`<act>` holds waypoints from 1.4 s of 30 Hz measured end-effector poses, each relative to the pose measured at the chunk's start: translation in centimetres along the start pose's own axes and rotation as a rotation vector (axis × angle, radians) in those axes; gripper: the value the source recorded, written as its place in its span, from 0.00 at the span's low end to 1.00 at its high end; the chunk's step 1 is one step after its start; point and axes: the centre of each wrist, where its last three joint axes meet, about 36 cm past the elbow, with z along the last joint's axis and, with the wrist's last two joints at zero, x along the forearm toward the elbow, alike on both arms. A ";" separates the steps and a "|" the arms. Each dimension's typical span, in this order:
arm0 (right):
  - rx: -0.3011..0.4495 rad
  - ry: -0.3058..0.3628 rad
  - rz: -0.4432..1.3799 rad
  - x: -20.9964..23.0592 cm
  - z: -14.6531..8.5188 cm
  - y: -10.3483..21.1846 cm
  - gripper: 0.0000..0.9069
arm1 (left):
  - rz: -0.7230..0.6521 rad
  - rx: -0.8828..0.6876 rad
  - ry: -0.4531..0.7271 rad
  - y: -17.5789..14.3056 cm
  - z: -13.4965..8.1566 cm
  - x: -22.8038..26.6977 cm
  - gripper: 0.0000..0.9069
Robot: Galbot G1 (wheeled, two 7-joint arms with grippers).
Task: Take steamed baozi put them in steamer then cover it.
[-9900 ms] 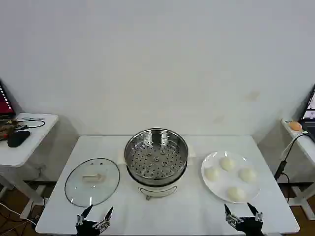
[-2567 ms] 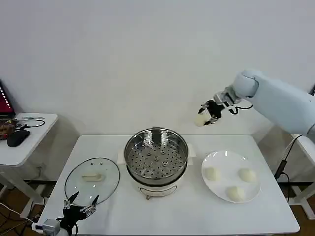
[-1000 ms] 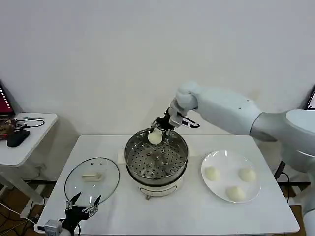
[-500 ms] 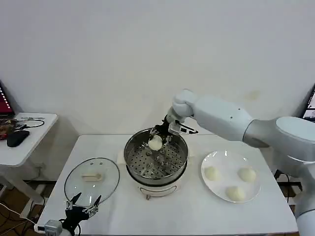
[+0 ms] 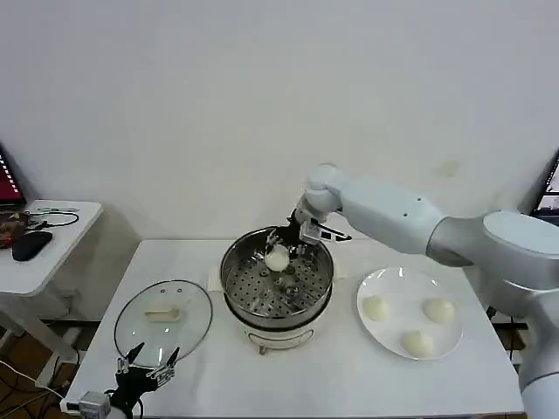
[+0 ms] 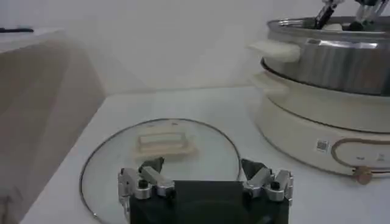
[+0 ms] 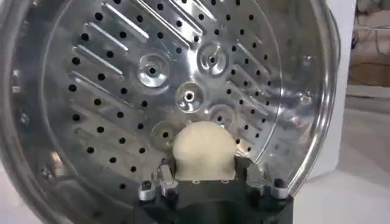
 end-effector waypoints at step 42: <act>-0.904 0.086 0.069 15.8 -2.8 15.4 1.00 | 0.001 0.026 -0.010 -0.4 -0.4 0.4 1.00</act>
